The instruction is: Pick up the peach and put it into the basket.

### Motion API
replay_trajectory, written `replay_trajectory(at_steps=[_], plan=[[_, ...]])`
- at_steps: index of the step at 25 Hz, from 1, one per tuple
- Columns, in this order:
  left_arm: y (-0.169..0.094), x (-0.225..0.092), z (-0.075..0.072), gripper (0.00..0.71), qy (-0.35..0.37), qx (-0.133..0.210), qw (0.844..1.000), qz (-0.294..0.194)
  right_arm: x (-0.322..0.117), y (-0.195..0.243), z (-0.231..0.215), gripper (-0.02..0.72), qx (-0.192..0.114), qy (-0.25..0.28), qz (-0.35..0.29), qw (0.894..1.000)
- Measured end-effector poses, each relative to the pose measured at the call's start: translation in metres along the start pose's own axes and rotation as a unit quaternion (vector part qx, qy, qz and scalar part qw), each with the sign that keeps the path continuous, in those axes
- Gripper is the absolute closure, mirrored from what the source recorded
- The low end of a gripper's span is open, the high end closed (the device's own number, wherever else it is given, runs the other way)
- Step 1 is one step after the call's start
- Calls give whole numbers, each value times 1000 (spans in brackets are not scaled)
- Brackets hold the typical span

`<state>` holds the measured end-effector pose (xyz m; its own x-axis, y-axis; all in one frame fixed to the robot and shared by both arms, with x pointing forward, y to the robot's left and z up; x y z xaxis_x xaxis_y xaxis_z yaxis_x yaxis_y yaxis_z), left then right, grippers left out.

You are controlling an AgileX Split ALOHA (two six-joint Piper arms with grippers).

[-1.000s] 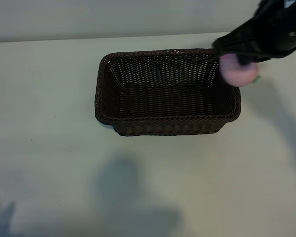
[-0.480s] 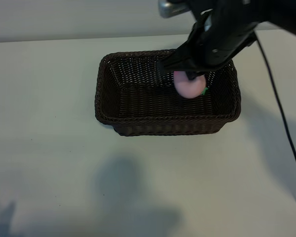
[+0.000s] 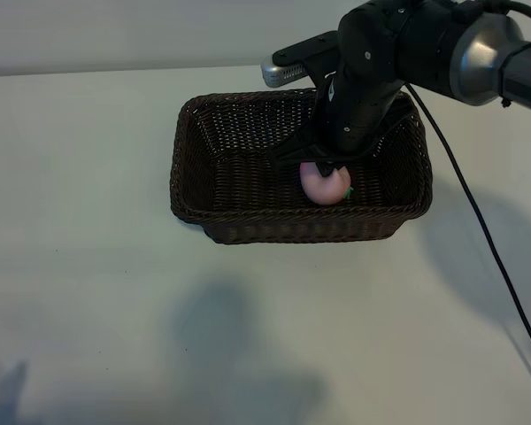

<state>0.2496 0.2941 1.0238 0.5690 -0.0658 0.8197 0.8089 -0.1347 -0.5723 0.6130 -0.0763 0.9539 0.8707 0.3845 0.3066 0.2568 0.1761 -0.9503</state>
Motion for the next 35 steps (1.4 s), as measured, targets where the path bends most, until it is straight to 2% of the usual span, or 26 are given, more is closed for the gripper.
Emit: replay_trajectory(at_steps=[2,4,10,13,17,22,28,35], plan=[[0,0,0,114,0,0,1000,0,2,-2,0,624,1,-6,-4,1000],[0,0,0,114,0,0,1000,0,6,-5,1,569,1,-8,-11,1000],[0,0,0,114,0,0,1000,0,19,-31,3,255,2,-16,-7,1000],[0,0,0,114,0,0,1000,0,28,-52,7,159,13,-16,-9,1000],[0,0,0,114,0,0,1000,0,44,-87,10,136,18,-22,-33,999],[0,0,0,114,0,0,1000,0,69,-131,-13,141,-8,-10,-108,994],[0,0,0,114,0,0,1000,0,72,-146,-93,141,-53,53,-128,989],[0,0,0,114,0,0,1000,0,46,-161,-209,142,-114,128,-125,977]])
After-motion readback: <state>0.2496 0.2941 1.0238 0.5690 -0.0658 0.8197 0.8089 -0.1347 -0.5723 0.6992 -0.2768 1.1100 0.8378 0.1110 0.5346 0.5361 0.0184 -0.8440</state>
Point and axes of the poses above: a point on each arm's last joint axis where the gripper is mounted, y pointing out along that axis toward the gripper, z along the wrist's bending axis when the last joint is at zero, x = y × z, the point moved 3 cm from there along y, pointing out along that axis toward the gripper, and after that the axes turned 3 degrees about -y, right-handed, at the moved point
